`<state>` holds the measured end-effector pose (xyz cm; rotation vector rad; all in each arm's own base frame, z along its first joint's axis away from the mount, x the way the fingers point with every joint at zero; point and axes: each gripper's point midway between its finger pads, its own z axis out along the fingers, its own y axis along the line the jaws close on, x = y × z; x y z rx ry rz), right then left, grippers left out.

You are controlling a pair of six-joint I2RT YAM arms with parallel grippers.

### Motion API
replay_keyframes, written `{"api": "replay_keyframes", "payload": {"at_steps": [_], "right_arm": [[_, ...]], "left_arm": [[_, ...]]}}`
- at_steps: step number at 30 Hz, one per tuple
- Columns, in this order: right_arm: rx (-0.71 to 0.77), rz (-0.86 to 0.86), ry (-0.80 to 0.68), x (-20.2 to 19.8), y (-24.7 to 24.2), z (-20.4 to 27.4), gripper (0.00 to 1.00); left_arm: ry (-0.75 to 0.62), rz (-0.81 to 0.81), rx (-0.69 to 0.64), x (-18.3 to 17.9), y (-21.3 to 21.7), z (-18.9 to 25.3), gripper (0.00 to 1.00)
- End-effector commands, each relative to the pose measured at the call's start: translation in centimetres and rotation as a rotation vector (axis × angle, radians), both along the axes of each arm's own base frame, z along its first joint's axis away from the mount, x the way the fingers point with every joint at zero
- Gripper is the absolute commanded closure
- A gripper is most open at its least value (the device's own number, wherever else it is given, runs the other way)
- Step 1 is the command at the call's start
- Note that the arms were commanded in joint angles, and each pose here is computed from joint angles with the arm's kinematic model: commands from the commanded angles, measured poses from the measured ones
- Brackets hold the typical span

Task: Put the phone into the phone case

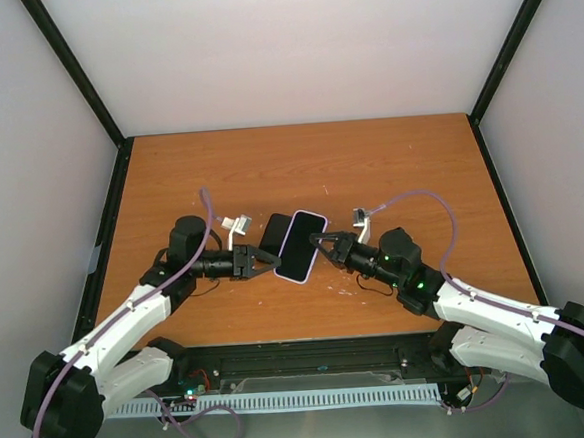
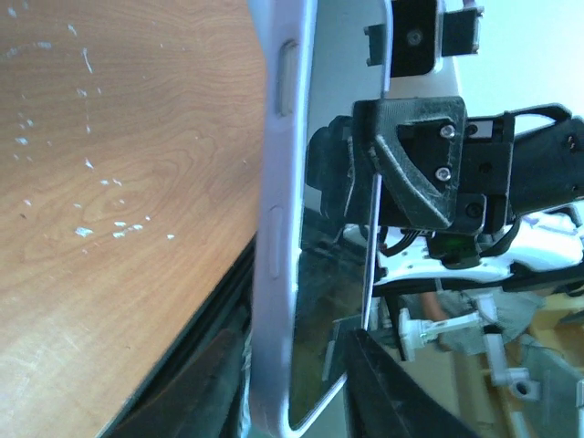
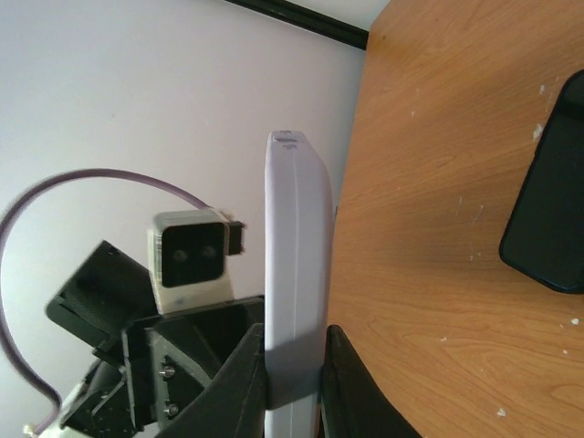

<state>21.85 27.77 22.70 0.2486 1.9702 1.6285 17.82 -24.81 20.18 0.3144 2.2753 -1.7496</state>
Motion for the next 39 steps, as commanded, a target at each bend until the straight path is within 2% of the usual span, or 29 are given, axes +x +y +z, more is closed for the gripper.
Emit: {"api": "replay_keyframes", "payload": {"at_steps": [1,3,6,7,8,13,19,33,35,39], "right_arm": [[-0.015,0.008,-0.052,0.3,-0.1,0.8,0.94],[-0.077,0.004,-0.039,0.7,-0.4,-0.3,0.93],[-0.16,0.02,-0.019,1.1,-1.4,-2.1,0.94],[-0.183,0.023,-0.013,1.3,-1.8,-2.8,0.94],[-0.209,0.02,-0.006,1.7,-2.5,-3.4,0.94],[-0.366,-0.009,0.067,3.3,-6.2,-7.8,0.92],[-0.407,0.018,0.127,4.7,-8.1,-11.1,0.92],[-0.32,0.067,0.2,6.7,-7.8,-15.4,0.9],[-0.328,0.064,0.218,6.7,-7.9,-16.0,0.87],[-0.379,0.046,0.257,6.7,-8.6,-17.0,0.73]], "left_arm": [[-0.085,0.027,-0.012,1.0,-0.2,2.7,0.59],[-0.106,0.061,0.01,1.5,0.1,2.9,0.4],[-0.127,0.138,0.089,2.6,0.8,2.5,0.19],[-0.127,0.163,0.12,3.0,1.1,2.2,0.07],[-0.134,0.189,0.145,3.4,1.4,2.0,0.01],[-0.16,0.294,0.271,5.2,2.9,1.1,0.01],[-0.18,0.323,0.301,5.8,3.3,1.3,0.01],[-0.196,0.353,0.331,6.0,4.0,1.6,0.01],[-0.194,0.352,0.332,6.0,4.0,1.6,0.01],[-0.193,0.386,0.352,6.4,4.4,1.5,0.0]]}}
